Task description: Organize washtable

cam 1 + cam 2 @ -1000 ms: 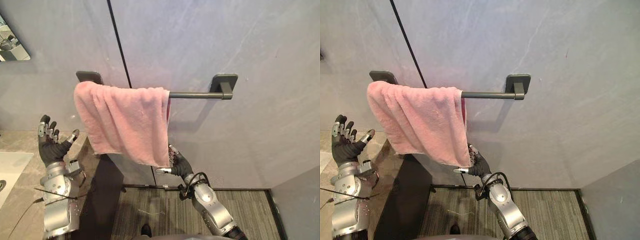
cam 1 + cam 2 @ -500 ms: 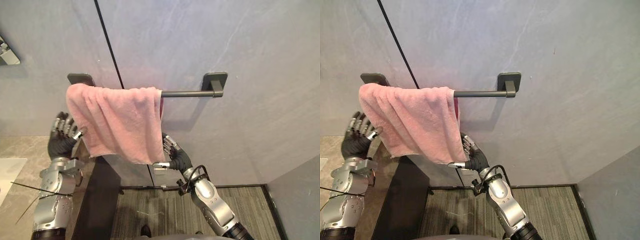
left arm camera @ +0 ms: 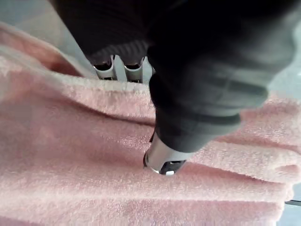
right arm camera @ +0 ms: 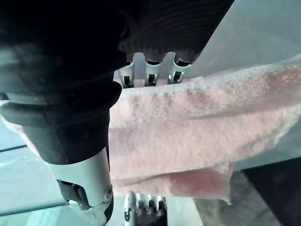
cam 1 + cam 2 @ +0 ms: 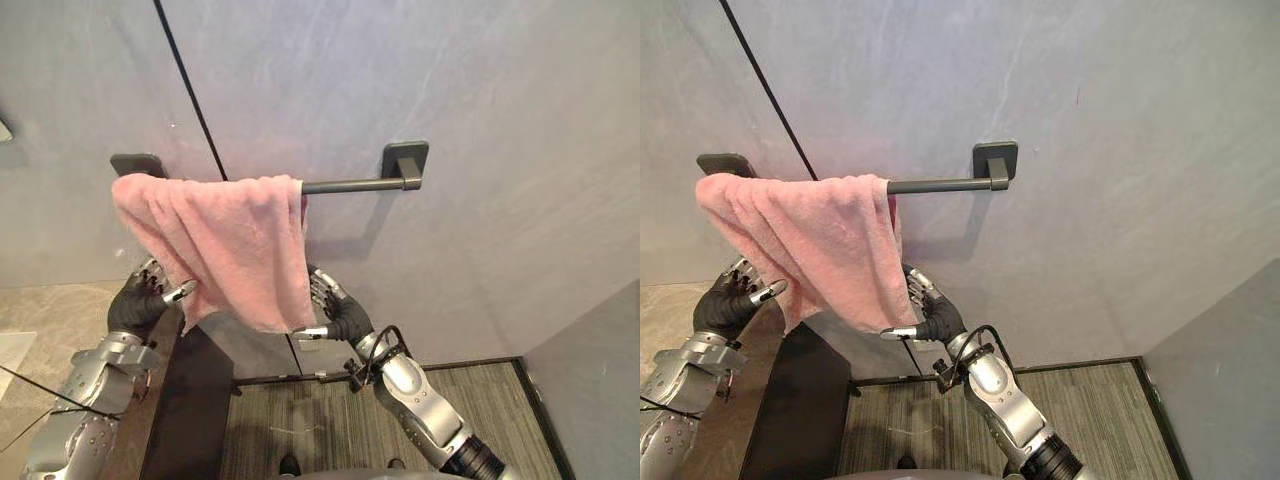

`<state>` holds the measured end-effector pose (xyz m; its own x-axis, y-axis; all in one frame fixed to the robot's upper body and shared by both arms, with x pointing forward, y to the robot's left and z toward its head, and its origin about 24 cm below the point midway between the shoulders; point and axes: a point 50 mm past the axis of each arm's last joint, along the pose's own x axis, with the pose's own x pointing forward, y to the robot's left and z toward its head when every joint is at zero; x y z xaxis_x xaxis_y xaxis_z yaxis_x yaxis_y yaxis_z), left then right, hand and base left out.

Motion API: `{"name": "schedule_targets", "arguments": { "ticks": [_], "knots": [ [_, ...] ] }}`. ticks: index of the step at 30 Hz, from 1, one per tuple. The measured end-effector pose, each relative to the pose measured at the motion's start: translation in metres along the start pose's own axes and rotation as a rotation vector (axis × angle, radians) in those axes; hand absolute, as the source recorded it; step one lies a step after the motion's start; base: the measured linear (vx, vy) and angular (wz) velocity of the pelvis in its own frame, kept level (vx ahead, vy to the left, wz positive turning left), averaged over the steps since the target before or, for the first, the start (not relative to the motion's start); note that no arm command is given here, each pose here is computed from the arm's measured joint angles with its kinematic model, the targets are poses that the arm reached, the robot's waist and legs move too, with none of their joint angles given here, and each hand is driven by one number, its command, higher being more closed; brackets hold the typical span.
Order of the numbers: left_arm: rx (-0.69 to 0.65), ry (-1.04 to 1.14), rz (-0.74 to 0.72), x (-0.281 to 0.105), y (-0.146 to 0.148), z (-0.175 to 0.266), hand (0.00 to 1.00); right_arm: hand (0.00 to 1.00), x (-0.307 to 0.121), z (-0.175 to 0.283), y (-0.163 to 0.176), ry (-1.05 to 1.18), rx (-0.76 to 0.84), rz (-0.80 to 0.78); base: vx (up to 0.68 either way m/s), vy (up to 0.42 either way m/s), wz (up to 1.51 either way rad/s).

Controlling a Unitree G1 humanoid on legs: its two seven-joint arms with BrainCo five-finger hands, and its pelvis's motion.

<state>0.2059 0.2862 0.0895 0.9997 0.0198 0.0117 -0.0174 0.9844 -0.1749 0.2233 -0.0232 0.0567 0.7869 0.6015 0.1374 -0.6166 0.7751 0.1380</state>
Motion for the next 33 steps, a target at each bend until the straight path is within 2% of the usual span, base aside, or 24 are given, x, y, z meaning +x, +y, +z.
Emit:
{"name": "schedule_targets", "arguments": {
  "ticks": [13,14,26,33],
  "knots": [
    [-0.088,-0.151,0.103,0.019,-0.019,0.003,1.0,0.0,0.038,0.02,0.023,-0.08,-0.008,0.083,0.01,-0.005,0.04],
    [-0.101,-0.157,0.111,0.019,-0.02,0.002,1.0,1.0,0.04,0.019,0.024,-0.071,-0.014,0.091,0.0,0.002,0.05],
    [-0.157,-0.211,0.124,0.018,-0.034,0.001,1.0,1.0,0.05,0.011,0.014,-0.01,-0.043,0.037,-0.01,0.0,0.11],
    [-0.155,-0.236,0.162,0.015,-0.034,0.0,1.0,1.0,0.033,0.005,-0.027,0.016,-0.062,-0.132,0.0,0.0,0.0]
  ]
}}
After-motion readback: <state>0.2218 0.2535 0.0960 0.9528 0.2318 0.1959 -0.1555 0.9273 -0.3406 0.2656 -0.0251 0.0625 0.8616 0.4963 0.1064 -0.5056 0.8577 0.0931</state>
